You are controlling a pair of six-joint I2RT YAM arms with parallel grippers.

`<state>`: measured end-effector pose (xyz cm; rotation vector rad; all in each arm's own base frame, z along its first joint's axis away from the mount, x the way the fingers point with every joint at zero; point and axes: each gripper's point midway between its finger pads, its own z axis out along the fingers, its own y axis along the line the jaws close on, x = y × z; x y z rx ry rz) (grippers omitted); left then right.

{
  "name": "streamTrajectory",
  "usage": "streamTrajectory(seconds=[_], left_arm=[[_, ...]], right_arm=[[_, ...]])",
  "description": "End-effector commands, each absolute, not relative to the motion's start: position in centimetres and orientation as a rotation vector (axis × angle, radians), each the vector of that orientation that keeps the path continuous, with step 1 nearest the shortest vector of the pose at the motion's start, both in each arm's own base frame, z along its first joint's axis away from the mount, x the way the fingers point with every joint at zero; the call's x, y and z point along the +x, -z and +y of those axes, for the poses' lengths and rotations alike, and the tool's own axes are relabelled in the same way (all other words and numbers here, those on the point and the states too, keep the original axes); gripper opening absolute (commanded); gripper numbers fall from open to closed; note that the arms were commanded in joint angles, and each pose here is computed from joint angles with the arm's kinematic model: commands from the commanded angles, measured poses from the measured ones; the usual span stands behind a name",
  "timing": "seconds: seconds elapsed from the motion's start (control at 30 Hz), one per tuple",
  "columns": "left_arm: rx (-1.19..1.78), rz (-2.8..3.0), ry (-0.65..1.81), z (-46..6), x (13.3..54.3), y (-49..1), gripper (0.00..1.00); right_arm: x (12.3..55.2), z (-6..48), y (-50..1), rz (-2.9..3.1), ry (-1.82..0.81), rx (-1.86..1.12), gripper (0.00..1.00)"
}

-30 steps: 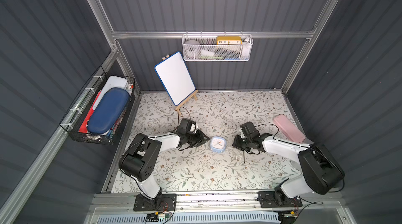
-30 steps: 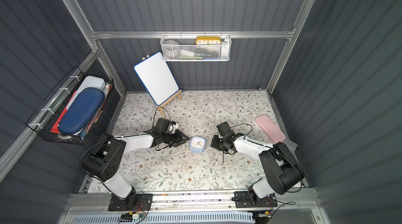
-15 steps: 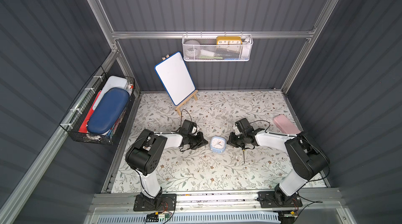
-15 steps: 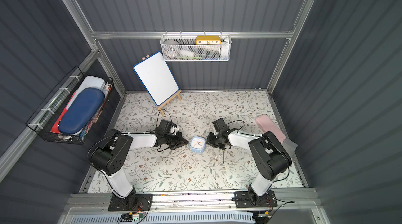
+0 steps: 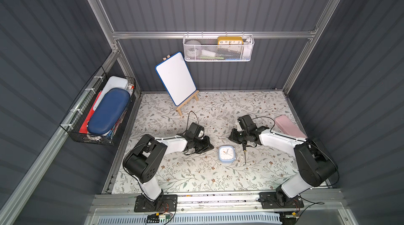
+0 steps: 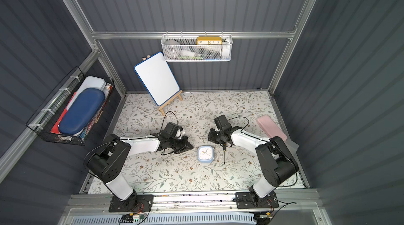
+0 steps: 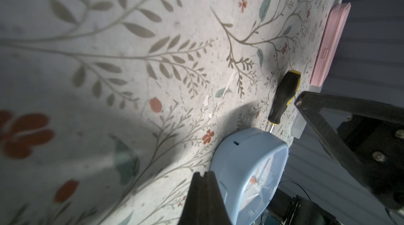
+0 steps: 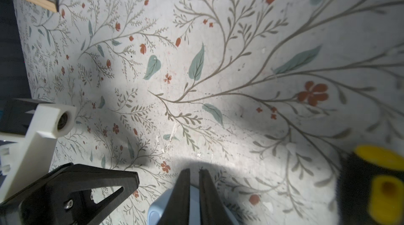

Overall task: Remove the battery from the alarm
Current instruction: Adjust the alarm at the center of the board, then reset both arms

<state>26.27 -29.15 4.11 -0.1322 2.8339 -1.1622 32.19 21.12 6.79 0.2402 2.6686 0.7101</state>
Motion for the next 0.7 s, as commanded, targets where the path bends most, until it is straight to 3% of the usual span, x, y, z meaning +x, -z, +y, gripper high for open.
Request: streamTrajectory(seconds=[0.0,0.13,0.23,0.3,0.37,0.4,0.43,0.5,0.53,0.67], left_arm=[[-0.211,2.836,1.001,-27.0,27.3,-5.4,0.05],[-0.21,2.727,0.936,-25.8,28.9,-8.8,0.27],[-0.18,2.607,0.847,-24.7,30.5,-12.8,0.35],[-0.132,2.481,0.768,-23.8,32.1,-16.9,0.38],[-0.108,2.283,0.662,-22.4,34.6,-23.0,0.5],[-0.118,2.187,0.592,-21.2,35.6,-26.2,0.68],[-0.156,2.119,0.559,-20.3,36.1,-28.7,0.97],[-0.236,1.991,0.475,-18.1,37.0,-31.8,0.99],[-0.229,1.927,0.386,-16.9,37.5,-32.6,1.0],[-0.305,1.781,-0.043,-11.2,39.4,-31.9,1.0]], right_arm=[[31.5,19.3,-7.5,2.662,-0.594,0.233,0.2],[30.7,18.2,-9.8,2.605,-0.559,0.203,0.2],[30.1,17.2,-12.0,2.556,-0.511,0.167,0.21],[30.1,16.4,-14.4,2.489,-0.47,0.132,0.28],[30.4,15.4,-17.8,2.382,-0.429,0.097,0.37],[30.8,14.5,-19.7,2.317,-0.39,0.11,0.41],[31.2,13.8,-21.4,2.253,-0.358,0.121,0.48],[32.0,12.6,-24.2,2.147,-0.291,0.13,0.75],[32.5,12.0,-25.1,2.107,-0.252,0.146,0.99],[34.8,7.6,-26.3,1.95,0.085,0.26,0.99]])
